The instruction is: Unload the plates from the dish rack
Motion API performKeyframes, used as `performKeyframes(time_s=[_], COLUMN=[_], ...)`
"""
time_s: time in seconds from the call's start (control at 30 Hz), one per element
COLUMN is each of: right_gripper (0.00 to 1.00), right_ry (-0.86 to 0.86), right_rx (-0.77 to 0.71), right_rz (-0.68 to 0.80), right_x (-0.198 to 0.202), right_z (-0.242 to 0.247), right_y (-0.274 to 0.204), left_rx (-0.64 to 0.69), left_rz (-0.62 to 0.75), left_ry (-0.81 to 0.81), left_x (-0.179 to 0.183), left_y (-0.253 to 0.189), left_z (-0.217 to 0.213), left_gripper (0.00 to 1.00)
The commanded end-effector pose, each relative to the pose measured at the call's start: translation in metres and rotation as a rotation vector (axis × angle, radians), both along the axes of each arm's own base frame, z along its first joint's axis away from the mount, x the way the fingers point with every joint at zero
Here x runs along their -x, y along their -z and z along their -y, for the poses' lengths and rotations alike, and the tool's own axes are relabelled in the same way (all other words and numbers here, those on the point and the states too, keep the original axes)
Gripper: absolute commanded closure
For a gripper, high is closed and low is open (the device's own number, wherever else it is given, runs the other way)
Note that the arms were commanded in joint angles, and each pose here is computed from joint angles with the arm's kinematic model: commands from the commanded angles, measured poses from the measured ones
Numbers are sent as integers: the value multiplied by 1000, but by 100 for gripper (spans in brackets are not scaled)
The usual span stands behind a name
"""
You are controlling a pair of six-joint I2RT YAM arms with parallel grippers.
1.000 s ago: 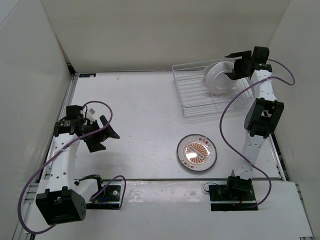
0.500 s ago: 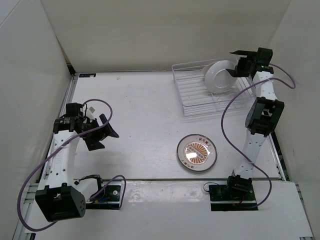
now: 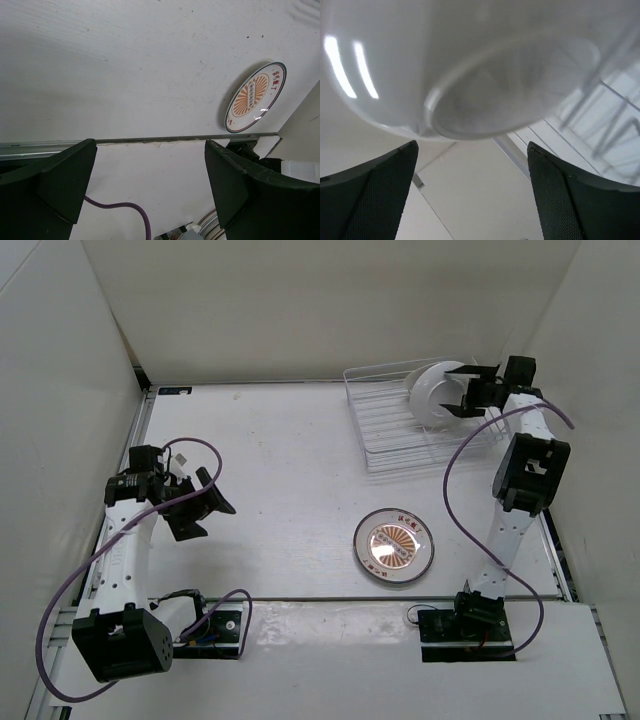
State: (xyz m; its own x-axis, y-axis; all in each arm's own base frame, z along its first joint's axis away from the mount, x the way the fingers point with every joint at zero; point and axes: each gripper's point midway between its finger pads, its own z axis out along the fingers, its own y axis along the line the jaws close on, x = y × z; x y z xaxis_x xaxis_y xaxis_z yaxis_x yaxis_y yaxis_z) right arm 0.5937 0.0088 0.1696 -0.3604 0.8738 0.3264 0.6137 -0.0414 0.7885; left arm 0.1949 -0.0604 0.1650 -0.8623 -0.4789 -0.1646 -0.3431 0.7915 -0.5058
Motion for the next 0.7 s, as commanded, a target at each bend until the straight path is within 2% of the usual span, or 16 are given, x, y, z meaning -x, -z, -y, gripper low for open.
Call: performKeyframes(time_s=[0.0, 0.23, 0.3, 0.33, 0.37, 0.43, 0.47, 0.5, 0.53, 0.57, 0.6, 0.63, 0.67], right_gripper=[10, 10, 10, 10, 10, 10, 10, 10, 10, 10, 12, 12, 12], right_ry=[-60, -118, -150, -155, -164, -165, -171, -188, -196, -227, -232, -260, -236], right_rx=[-36, -7, 8, 25, 37, 60, 77, 119, 135, 228, 264, 288, 348], right_rz=[-156, -148, -159, -127, -101, -32, -8, 53, 38, 120, 124, 90, 99], right_x=[46, 73, 81, 85, 86, 94, 97, 102, 111, 123, 129, 145, 163], right_z=[-13, -16, -20, -21, -23, -24, -23, -22, -23, -21, -20, -23, -21], right_y=[19, 12, 12, -3, -10, -36, -43, -60, -66, -89, -92, -89, -102], left_rx=[-3, 36, 112, 129, 232, 327, 378, 416, 418, 404, 381, 370, 363], left_rz=[39, 82, 105, 171, 173, 333, 341, 409, 498, 584, 639, 717, 846], left_ry=[3, -5, -25, -20, -36, -23, -44, -47, -14, 11, 18, 37, 93], left_x=[-5, -20, -35, -50, -65, -100, -123, -142, -160, -190, -204, -233, -239], left_y=[-10, -23, -33, -50, -61, -114, -130, -152, -174, -207, -221, -230, -278], left_z=[-1, 2, 7, 8, 16, 16, 14, 9, 9, 10, 11, 11, 25], left_gripper=[0, 0, 0, 0, 0, 0, 0, 0, 0, 0, 0, 0, 0])
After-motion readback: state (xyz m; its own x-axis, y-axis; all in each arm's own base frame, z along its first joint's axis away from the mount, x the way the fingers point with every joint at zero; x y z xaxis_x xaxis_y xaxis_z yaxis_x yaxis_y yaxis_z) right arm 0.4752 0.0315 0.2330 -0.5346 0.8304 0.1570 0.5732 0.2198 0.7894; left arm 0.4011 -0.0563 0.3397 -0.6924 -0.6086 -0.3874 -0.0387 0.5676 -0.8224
